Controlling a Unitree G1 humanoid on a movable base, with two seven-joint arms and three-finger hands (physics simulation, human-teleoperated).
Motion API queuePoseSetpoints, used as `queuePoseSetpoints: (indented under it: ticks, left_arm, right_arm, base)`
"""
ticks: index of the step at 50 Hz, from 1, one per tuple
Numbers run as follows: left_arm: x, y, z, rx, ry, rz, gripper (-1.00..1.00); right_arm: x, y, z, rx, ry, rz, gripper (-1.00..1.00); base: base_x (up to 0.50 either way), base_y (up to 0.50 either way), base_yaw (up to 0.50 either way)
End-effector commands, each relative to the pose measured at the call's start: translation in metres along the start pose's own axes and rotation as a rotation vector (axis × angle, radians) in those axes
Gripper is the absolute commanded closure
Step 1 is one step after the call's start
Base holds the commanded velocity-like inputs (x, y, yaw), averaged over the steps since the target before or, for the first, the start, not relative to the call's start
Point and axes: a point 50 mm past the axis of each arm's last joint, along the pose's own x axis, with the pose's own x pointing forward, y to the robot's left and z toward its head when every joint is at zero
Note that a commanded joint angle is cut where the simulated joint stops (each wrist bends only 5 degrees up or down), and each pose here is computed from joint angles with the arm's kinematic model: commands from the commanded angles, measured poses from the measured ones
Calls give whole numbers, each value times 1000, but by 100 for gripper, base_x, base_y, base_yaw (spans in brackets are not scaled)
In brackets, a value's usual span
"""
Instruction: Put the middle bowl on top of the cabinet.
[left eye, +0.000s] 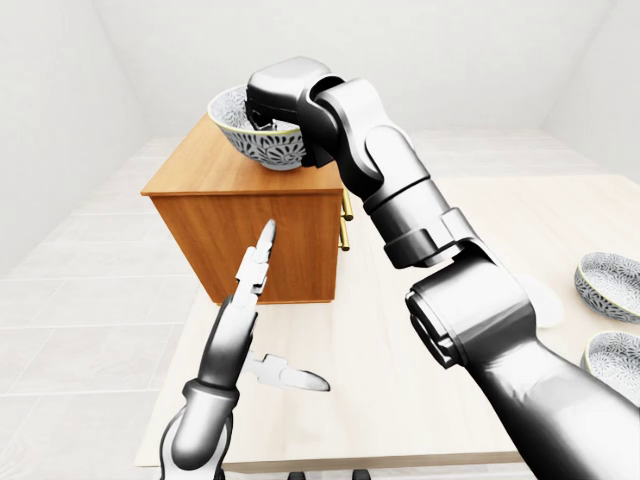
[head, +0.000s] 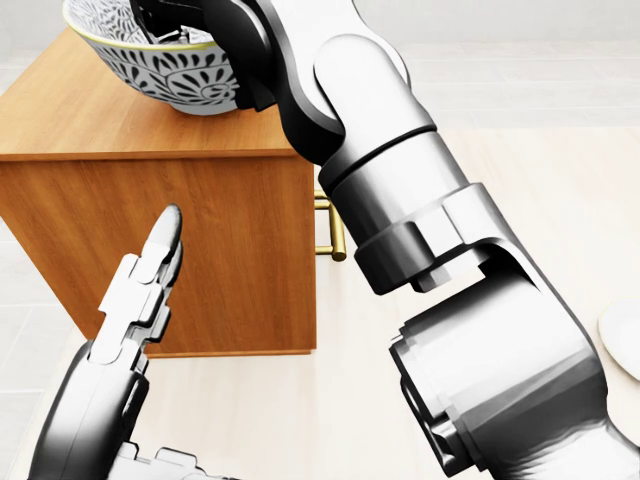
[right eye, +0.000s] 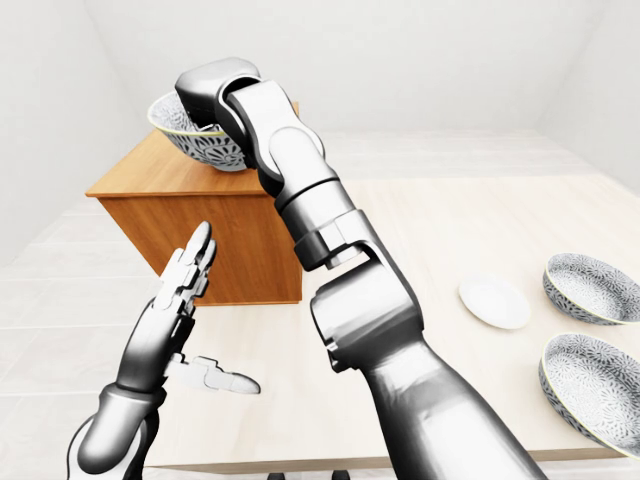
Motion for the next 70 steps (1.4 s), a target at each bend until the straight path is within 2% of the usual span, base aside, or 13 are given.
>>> queuePoseSetpoints:
  ticks: [1,16,17,21,22,28,33,44,53,57,65,68,70]
  left_arm:
    - [0,0,0,-10,-2,0,-100]
    - [-1,-1,0,-11,-1,-5,-100]
    - [-1,-1,0,-12,-1,-5,-100]
    - [-1,-1,1,-13,0,-7,-100]
    - [-1,0,1,-12,-1,-6,-100]
    - [-1,0,0,-14,1,-6,-100]
    - [-1,0,0,-13,2,-7,-100]
    - [-1,-1,-1,-12,3,-11,-100]
    - [-1,-1,-1,-14,6,-11,-100]
    - [-1,-1,0,-27,3,-10,-100]
    - [-1,-1,0,-22,2,-11,-100]
    - [-2,-2,-1,-23,8,-19,-100]
    - [-2,-1,0,-22,3,-16,-100]
  right_arm:
    - [-4,-13,1,17,-11,-52,100]
    - [-5,-13,2,20,-17,-49,100]
    - [-5,-14,3,19,-19,-47,91]
    - [-5,-14,3,21,-21,-48,22]
    - [-5,-15,4,22,-24,-49,17]
    - [-6,-15,4,30,-30,-49,1]
    - [-6,-14,5,32,-33,-50,0]
    - [-7,-14,7,35,-41,-49,-44]
    - [-8,-19,8,31,-47,-58,-47]
    - [-10,-19,4,25,-38,-53,-56]
    - [-30,-29,-8,15,-25,-47,-58]
    - [-38,-31,-10,17,-27,-95,-76]
    - [-43,-33,-14,19,-21,-121,-76]
  base:
    - [0,0,0]
    - [0,0,0]
    - [0,0,0]
    - [0,0,0]
    - [0,0,0]
    - [0,0,0]
    - [0,0,0]
    - [0,0,0]
    - [0,0,0]
    - [0,0,0]
    - [0,0,0]
    - [0,0,0]
    - [0,0,0]
